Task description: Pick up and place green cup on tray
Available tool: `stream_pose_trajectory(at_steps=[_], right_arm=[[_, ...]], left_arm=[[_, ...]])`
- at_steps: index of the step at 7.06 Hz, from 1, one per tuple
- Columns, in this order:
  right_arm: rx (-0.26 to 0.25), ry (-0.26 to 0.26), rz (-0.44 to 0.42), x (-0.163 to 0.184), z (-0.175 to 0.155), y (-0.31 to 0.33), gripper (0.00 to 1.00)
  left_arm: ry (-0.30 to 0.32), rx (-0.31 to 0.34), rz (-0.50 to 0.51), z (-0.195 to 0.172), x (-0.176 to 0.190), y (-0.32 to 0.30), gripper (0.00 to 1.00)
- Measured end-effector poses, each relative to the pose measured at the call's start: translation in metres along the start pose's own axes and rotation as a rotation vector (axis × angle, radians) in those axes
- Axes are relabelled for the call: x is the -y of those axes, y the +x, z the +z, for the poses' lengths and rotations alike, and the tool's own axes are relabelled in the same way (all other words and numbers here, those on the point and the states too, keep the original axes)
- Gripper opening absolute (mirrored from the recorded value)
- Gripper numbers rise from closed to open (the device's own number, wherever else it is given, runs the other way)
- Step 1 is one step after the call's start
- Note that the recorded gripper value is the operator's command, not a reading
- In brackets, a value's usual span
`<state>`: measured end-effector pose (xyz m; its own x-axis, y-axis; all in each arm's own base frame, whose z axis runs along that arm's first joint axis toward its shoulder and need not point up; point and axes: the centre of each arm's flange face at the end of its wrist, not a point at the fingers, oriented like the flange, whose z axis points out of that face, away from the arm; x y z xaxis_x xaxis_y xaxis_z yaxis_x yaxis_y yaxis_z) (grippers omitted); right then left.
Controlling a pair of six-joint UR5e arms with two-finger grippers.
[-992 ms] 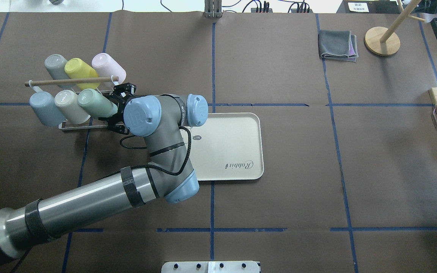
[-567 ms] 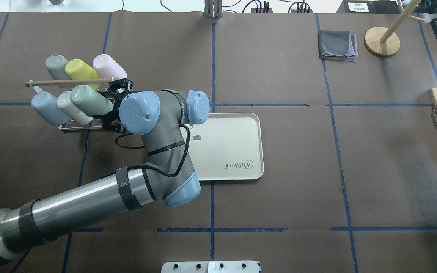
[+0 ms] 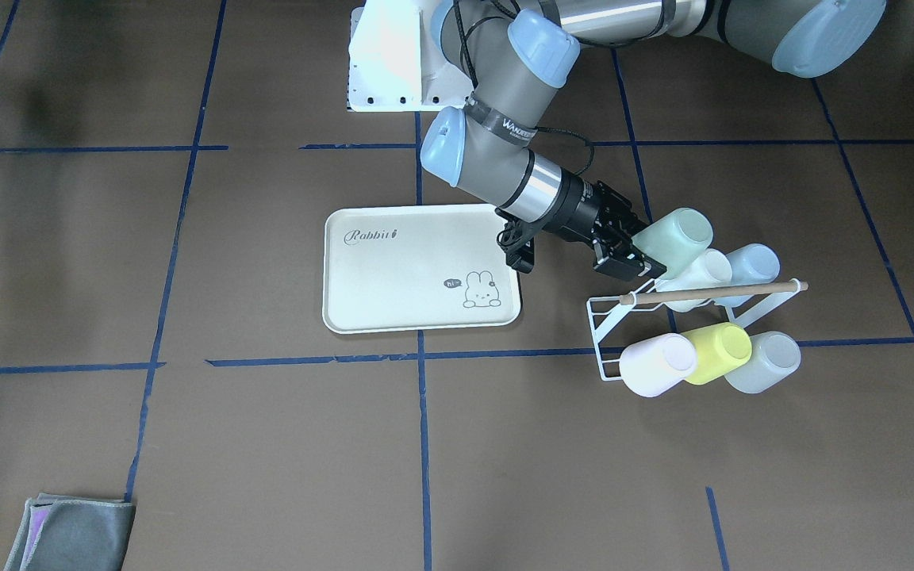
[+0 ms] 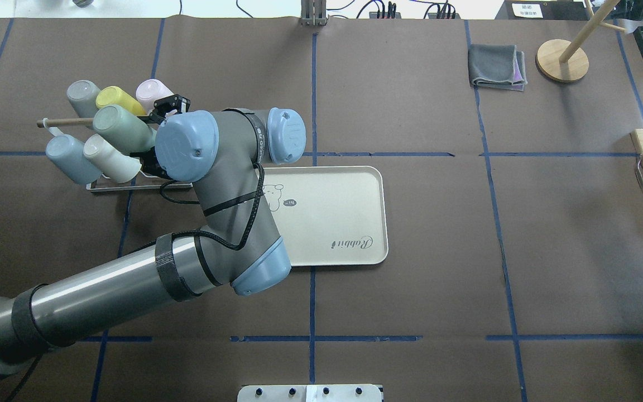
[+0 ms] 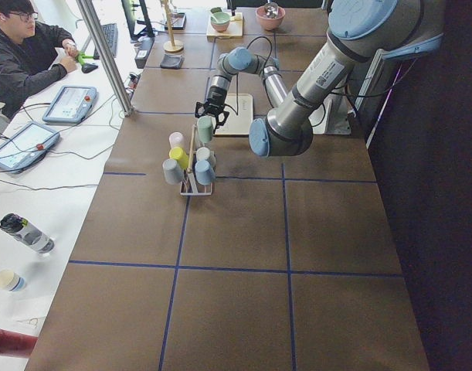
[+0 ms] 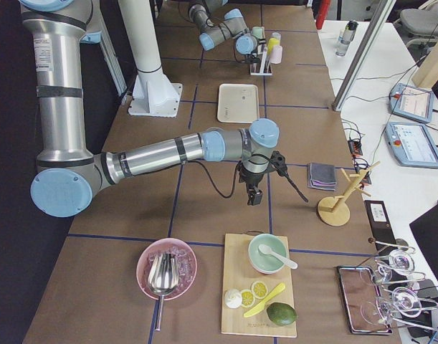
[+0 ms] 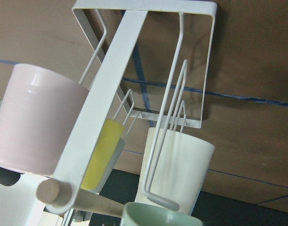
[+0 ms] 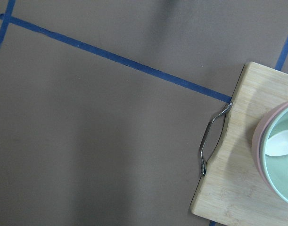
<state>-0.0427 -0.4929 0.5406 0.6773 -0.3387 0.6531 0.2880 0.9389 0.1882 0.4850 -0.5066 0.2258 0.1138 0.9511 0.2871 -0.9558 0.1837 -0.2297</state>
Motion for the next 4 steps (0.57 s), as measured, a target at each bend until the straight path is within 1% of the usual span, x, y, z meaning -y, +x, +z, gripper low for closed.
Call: stream_pose_trajectory(at_steps=[1,2,3,4], right_arm=[[0.000,0.000,0.001,0.000,0.000,0.000,1.00],[0.000,0.001,0.000,0.000,0.000,0.000,1.00],[0.000,0.002,-0.001,0.000,-0.001,-0.001,1.00],[0.000,0.002,-0.002,0.001,-0.001,-0.001,1.00]], left_arm=[[0.042,0.015,-0.017,-0.010,-0.021,-0.008,0.63],[0.100,0.036,-0.043,-0.022,-0.045,-0.009,0.63],[0.180,0.060,-0.079,-0.035,-0.074,-0.005,0.61],[0.283,0.076,-0.119,-0.049,-0.096,0.000,0.53]])
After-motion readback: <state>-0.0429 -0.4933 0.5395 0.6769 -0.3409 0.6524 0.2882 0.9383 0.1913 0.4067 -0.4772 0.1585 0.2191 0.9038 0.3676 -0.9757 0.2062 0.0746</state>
